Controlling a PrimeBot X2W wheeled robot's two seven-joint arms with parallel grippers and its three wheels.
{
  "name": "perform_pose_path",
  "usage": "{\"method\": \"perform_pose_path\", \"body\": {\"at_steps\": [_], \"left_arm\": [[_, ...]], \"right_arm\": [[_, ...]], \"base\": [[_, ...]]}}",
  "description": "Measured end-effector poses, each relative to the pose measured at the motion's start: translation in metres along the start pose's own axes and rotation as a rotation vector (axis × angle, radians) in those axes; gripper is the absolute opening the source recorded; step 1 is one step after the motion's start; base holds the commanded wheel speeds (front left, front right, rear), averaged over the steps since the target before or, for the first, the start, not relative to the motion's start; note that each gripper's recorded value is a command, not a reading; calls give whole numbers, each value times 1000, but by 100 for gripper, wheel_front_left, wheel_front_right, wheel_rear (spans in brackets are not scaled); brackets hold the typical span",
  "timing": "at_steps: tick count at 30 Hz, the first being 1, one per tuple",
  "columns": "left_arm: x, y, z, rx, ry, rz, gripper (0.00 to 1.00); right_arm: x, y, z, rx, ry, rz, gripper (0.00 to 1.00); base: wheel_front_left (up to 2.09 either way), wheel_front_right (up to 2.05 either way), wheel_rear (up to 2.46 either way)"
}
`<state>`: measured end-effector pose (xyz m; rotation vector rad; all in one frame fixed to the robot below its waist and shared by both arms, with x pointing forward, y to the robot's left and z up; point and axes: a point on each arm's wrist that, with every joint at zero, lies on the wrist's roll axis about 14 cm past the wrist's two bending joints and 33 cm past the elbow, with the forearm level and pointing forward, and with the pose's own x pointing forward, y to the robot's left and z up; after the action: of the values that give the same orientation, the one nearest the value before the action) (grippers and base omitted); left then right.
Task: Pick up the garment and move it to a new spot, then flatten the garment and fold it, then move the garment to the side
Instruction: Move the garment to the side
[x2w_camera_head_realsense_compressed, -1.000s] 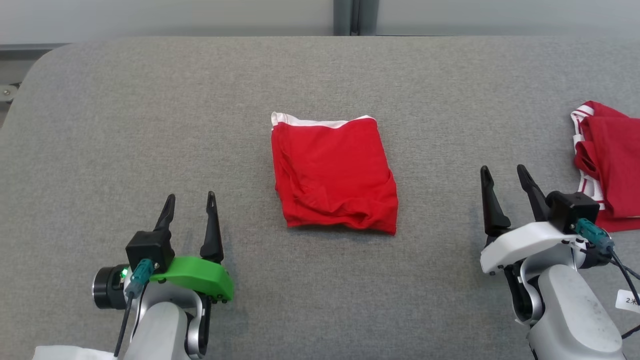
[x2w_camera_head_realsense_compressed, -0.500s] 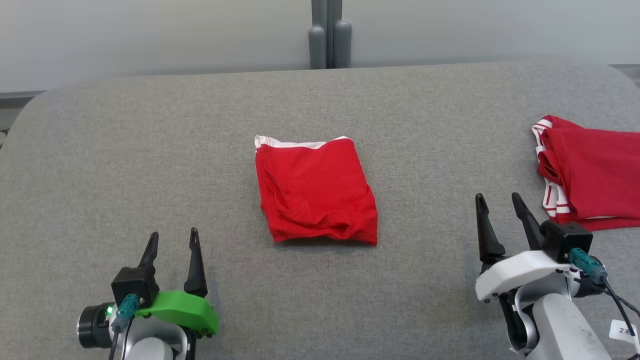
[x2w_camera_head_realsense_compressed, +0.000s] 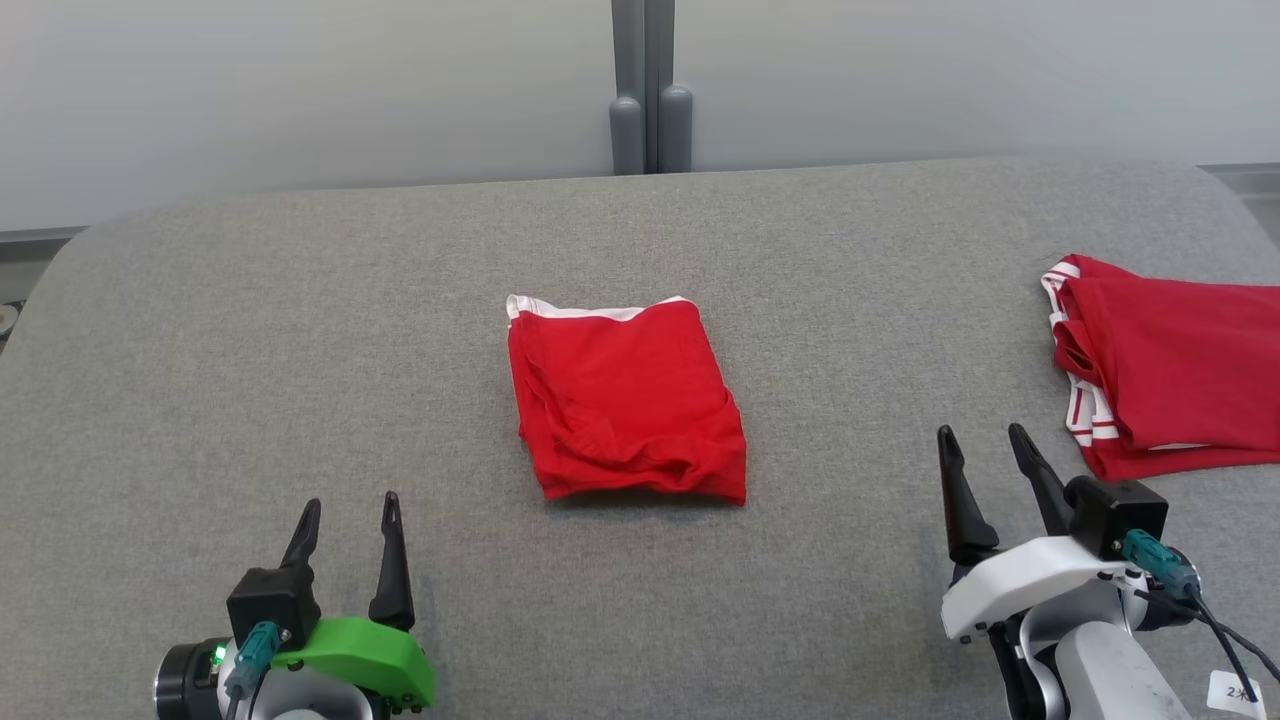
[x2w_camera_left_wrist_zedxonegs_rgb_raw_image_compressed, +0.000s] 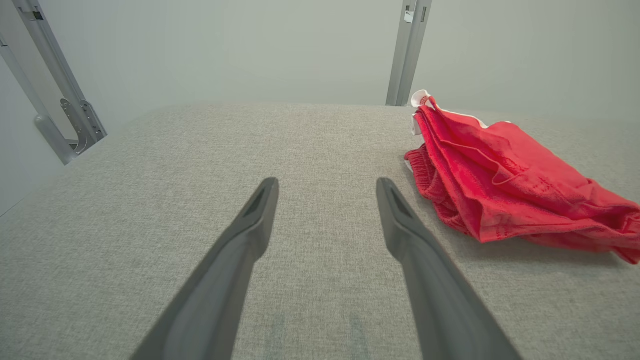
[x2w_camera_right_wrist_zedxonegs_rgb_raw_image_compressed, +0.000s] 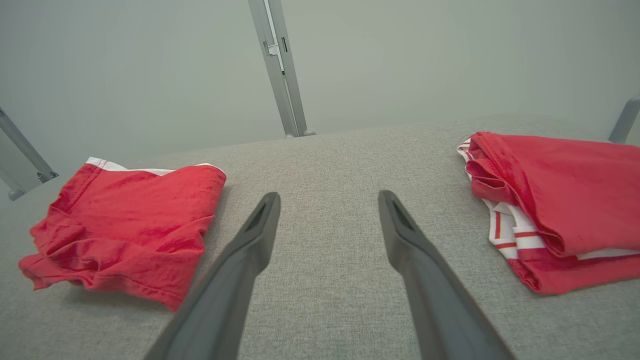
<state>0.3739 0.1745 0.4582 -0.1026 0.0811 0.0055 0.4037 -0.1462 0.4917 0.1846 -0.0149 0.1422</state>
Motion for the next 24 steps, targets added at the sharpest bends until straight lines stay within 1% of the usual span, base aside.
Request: {"method": "perform_pose_path", "body": {"at_steps": [18,24], "left_arm": [[0,0,0,0,-2,2,100],[1,-11,1,-3,-4,-27,100]], "right_arm": [[2,6,-7,27,17,14,100],[9,15,-13,28,34,41,100]], "base": [[0,0,0],[0,0,0]]}}
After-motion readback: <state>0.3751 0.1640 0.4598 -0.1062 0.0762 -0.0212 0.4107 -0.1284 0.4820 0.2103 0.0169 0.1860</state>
